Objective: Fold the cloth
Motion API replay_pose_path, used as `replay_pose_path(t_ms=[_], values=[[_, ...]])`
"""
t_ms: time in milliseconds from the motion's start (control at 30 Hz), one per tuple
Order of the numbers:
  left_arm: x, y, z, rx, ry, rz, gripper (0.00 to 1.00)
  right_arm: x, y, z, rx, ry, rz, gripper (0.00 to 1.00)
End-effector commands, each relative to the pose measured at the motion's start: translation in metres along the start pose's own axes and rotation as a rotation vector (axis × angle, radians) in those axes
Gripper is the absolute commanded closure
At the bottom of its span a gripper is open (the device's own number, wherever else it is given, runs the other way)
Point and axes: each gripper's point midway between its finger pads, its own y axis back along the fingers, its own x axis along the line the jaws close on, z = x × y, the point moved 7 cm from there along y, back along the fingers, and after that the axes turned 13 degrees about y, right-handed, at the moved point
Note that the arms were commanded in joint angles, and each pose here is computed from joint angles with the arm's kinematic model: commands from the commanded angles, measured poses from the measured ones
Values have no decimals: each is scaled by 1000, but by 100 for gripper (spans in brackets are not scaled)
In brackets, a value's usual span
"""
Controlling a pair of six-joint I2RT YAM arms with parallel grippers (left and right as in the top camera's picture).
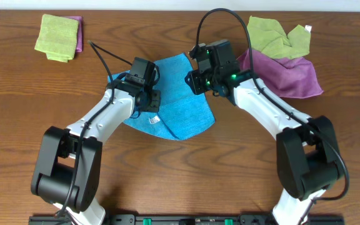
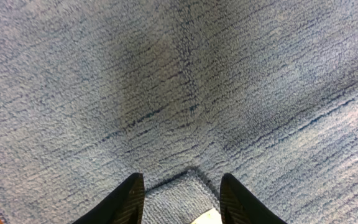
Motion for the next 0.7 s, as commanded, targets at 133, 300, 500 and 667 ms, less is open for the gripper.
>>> replay_pose_path(t_ms=[133, 300, 500, 667], values=[[-2, -4, -10, 66, -13, -35, 68, 2, -2, 0, -4, 7, 25, 68], [1, -3, -22, 134, -7, -26, 71, 2, -2, 0, -4, 7, 25, 69], [8, -8, -34, 173, -3, -7, 75, 2, -2, 0, -4, 7, 25, 70], [10, -14, -39, 162, -1, -12, 74, 2, -2, 0, -4, 7, 25, 71]])
